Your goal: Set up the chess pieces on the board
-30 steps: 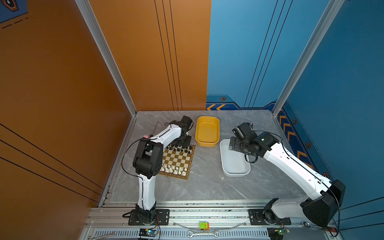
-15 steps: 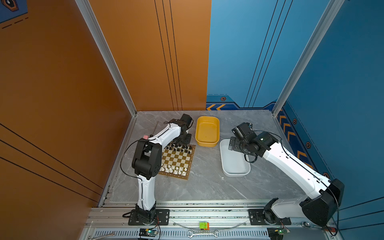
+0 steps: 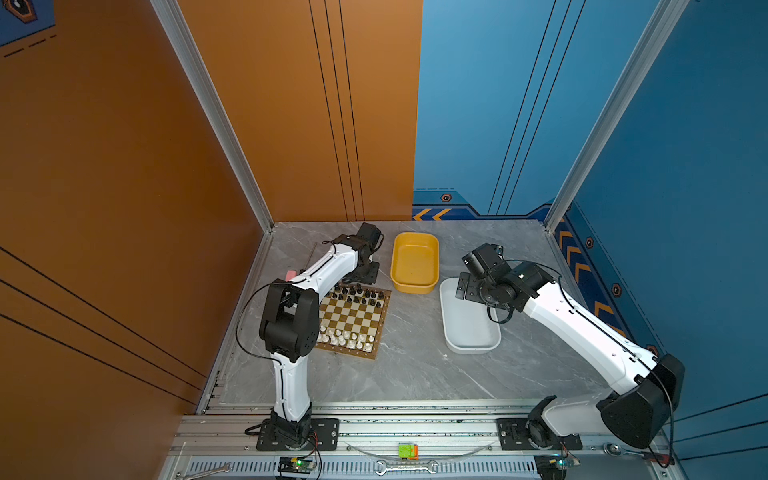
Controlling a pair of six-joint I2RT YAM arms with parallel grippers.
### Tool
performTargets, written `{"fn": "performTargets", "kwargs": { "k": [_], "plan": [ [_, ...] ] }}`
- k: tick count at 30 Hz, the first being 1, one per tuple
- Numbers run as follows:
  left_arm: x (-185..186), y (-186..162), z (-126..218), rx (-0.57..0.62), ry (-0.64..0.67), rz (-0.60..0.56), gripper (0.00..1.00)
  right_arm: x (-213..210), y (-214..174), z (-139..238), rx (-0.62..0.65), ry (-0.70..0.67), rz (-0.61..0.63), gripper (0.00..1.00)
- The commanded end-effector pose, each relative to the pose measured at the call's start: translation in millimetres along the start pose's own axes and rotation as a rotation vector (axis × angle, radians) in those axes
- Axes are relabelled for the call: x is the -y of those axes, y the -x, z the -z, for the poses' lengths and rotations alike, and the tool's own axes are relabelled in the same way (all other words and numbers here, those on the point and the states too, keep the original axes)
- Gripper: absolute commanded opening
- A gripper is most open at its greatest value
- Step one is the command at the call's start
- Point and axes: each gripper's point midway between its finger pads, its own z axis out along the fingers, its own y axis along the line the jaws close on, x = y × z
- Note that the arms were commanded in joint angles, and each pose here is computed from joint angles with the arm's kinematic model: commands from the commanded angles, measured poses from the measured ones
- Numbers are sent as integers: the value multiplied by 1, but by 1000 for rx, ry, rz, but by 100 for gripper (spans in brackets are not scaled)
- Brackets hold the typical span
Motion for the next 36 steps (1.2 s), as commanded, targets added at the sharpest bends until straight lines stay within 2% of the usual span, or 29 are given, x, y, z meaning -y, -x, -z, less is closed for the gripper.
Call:
{"fn": "performTargets", "kwargs": {
  "k": [1,15,36],
  "plan": [
    [-7,-2,-7,-24,20,8,37,0,8,3,17,-4,4,100],
    [-10,-14,-30,-81,6,33,30,3,9,1,13,-8,-3,100],
    [-6,-23,-36,-109,-19,52,18,4,9,-2,5,-15,-5,100]
  ]
}}
